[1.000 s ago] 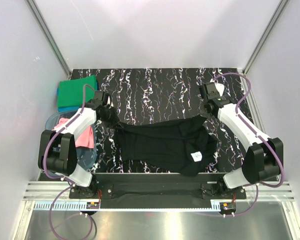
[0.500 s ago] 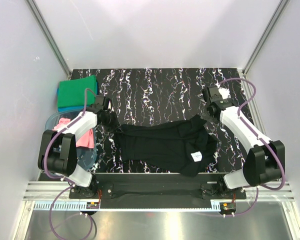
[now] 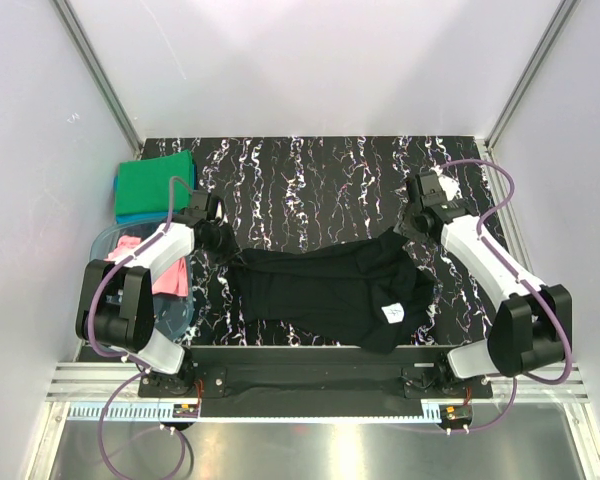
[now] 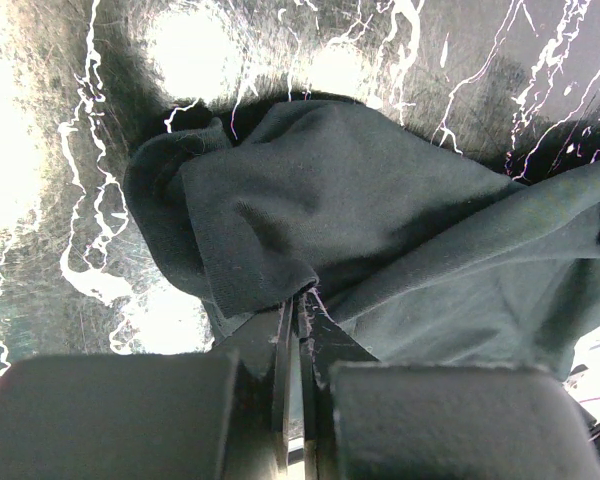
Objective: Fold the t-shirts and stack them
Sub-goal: Flatten the tshirt out
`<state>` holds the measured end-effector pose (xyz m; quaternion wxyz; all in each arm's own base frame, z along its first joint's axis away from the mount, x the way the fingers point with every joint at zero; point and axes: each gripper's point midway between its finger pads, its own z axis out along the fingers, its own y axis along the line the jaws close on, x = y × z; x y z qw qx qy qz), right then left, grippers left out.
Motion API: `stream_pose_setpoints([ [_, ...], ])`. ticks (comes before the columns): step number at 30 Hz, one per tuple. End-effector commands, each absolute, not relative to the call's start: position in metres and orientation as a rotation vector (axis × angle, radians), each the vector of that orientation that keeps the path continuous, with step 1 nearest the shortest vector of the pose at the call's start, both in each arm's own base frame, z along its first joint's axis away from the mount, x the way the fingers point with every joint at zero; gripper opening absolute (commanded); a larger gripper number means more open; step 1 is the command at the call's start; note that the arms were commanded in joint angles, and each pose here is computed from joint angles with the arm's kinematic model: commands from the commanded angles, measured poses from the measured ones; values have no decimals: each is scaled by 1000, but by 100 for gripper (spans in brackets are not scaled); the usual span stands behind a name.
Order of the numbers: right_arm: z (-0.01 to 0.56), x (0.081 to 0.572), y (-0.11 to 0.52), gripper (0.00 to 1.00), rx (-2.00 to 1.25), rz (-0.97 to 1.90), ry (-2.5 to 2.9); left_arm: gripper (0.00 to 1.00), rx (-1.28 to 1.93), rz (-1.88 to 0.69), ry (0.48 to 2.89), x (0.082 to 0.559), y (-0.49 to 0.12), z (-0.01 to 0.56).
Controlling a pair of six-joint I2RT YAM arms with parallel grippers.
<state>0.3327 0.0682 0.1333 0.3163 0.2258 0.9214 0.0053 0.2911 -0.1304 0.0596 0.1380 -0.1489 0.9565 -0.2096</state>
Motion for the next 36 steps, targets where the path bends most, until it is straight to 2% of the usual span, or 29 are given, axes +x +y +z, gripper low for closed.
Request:
stream_pose_setpoints([
  [1,150,351,77,53,685,85,2363,4,-374,-617,2693,306,-132,75],
  [5,141,351,70,53,820,-14,2408,4,-375,-621,2689,305,-133,75],
  [16,115,353,65,52,926,-131,2488,4,-358,-622,2682,302,-135,79],
  [21,112,347,61,47,933,-159,2496,4,-359,-613,2677,302,-134,80],
  [25,116,339,53,35,929,-184,2476,4,-359,-606,2677,302,-133,79],
  [33,119,321,47,24,908,-189,2473,4,-360,-599,2683,298,-134,79],
  [34,119,320,46,20,901,-189,2468,4,-361,-593,2680,297,-133,81],
  [36,116,312,38,0,896,-224,2449,8,-372,-586,2696,288,-132,77],
])
